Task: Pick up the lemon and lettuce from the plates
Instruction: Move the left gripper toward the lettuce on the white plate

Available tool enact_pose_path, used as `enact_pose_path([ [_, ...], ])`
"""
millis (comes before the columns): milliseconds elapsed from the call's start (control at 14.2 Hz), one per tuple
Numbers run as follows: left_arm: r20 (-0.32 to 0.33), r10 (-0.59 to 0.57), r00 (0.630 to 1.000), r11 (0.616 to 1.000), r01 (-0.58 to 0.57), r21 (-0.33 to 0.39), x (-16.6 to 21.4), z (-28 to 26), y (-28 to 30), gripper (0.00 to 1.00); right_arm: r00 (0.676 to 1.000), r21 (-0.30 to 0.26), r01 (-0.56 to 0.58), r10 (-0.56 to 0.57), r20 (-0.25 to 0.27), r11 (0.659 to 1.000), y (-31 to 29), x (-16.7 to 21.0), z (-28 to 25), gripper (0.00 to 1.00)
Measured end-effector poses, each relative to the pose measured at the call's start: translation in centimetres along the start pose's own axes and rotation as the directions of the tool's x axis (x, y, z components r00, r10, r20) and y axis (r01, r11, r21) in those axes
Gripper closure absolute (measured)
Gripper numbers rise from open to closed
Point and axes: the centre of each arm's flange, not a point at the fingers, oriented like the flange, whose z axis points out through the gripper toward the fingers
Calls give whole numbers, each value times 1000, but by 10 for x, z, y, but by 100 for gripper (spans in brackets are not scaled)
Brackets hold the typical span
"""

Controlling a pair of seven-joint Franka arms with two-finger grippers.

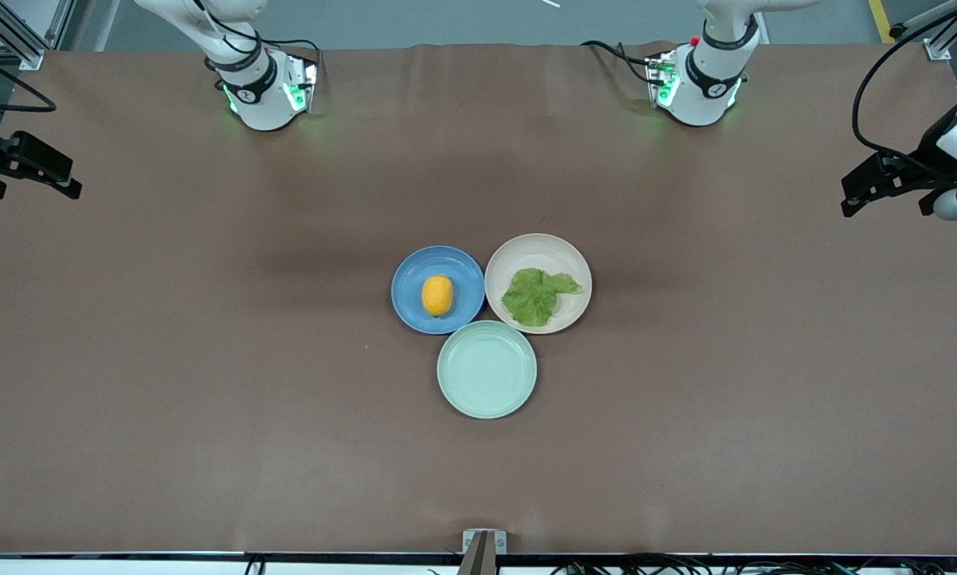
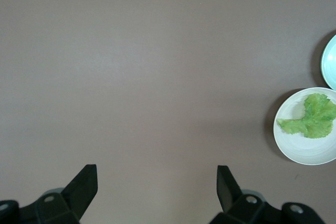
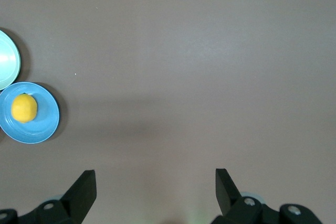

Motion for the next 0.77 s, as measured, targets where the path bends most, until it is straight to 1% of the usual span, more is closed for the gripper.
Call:
enact_pose_path([
  [351, 8, 12, 1000, 1000, -12, -5, -1, 1, 7, 0, 1000, 0, 0, 0, 0, 1000, 0, 0, 0, 0],
  [561, 47, 60, 997, 998, -59, -14, 2, 13, 38, 0, 1000, 0, 0, 0, -1, 1000, 0, 0, 0, 0],
  [772, 103, 97, 990, 995, -95, -22, 11, 45, 84, 0, 1000, 1, 3, -3, -3, 1000, -2, 0, 0, 0],
])
